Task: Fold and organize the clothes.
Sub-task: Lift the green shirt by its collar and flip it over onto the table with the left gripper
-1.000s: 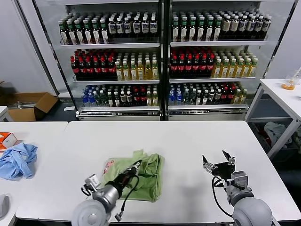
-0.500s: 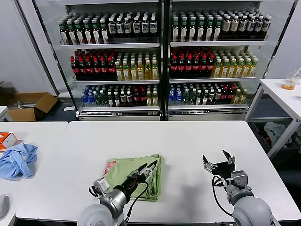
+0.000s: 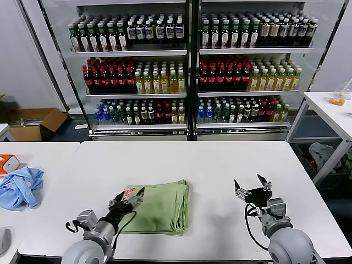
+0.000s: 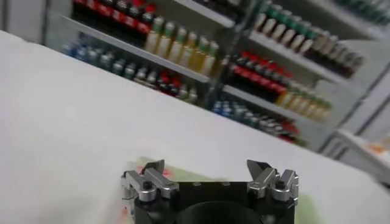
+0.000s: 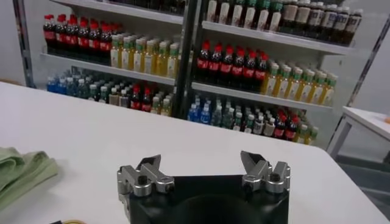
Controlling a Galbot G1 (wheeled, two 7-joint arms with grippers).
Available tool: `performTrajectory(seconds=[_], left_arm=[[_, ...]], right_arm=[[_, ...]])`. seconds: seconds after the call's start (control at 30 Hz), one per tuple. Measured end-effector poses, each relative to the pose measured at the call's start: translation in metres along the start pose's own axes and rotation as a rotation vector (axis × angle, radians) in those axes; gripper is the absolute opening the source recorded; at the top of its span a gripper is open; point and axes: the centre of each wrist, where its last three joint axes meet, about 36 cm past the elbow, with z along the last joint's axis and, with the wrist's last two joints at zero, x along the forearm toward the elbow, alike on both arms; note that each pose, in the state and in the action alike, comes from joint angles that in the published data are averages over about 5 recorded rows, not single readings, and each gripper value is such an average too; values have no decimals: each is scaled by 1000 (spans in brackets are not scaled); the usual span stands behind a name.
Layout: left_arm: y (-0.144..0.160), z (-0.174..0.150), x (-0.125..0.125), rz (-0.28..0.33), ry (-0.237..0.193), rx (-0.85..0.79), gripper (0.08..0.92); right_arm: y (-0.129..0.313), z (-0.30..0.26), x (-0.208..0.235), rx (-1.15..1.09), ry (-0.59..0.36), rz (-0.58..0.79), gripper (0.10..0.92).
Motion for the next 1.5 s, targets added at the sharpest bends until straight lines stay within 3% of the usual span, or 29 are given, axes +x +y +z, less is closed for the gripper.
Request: performTrajectory(seconds=[0.23,0.67,1.27,1.5], left_arm=[[19,10,-9,-56,30,-64,823],[26,23,-14,-10,104,-54,803],[52,17,-21,71,132,191,299],[63,11,-21,110,122,320,120]], right_arm=[[-1,-1,0,3,-2,4,823],[-5,-3,-1,4,-5,16,823],[-7,-3,-3,5,-4,26,823],[-7,-3,-6,5,-3,27,823]])
